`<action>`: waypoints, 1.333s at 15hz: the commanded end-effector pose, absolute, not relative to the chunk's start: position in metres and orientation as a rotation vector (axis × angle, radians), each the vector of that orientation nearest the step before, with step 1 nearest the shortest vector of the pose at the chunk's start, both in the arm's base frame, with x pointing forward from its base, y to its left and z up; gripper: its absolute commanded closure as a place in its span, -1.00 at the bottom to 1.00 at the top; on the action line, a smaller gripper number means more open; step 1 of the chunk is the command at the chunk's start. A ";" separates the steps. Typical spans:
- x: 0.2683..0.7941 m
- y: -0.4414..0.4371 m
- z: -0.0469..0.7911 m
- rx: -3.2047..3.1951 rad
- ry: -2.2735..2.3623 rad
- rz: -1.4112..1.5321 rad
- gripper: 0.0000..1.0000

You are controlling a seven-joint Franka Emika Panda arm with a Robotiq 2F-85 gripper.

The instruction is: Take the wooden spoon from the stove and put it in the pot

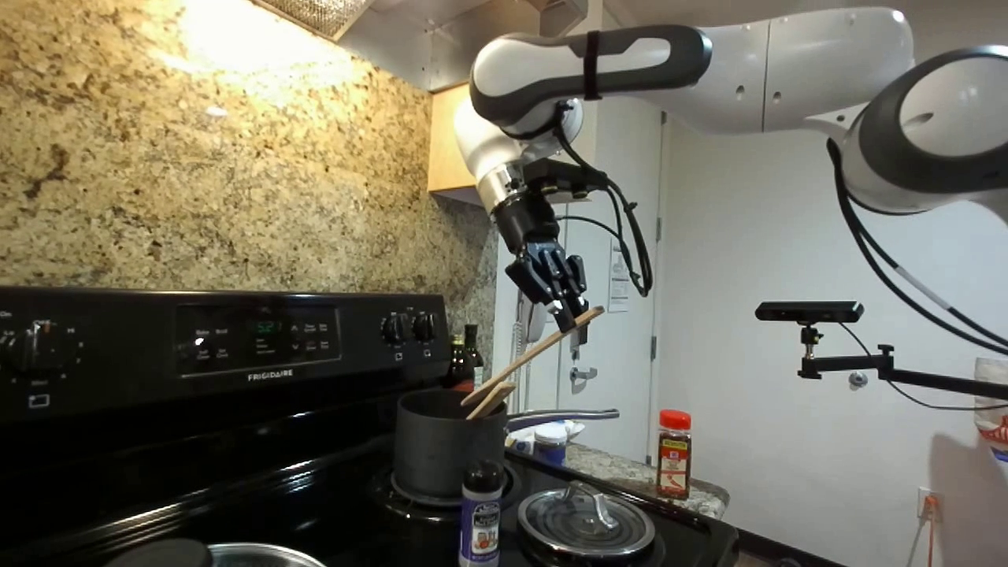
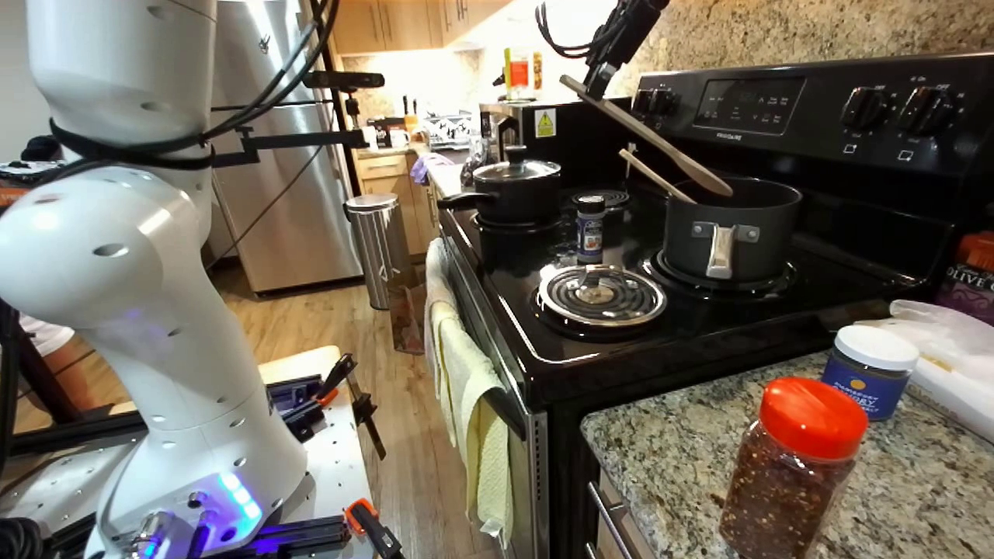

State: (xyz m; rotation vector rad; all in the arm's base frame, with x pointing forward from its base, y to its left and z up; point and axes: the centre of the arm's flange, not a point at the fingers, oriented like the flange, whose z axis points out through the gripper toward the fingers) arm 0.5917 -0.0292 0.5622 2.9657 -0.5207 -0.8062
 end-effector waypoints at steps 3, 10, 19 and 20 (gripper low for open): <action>0.619 -0.024 0.579 2.895 -0.594 -0.867 0.87; 0.613 -0.025 0.566 2.926 -0.557 -0.824 0.87; 0.622 -0.033 0.559 2.967 -0.573 -0.800 0.87; 0.622 -0.036 0.553 2.978 -0.565 -0.808 0.87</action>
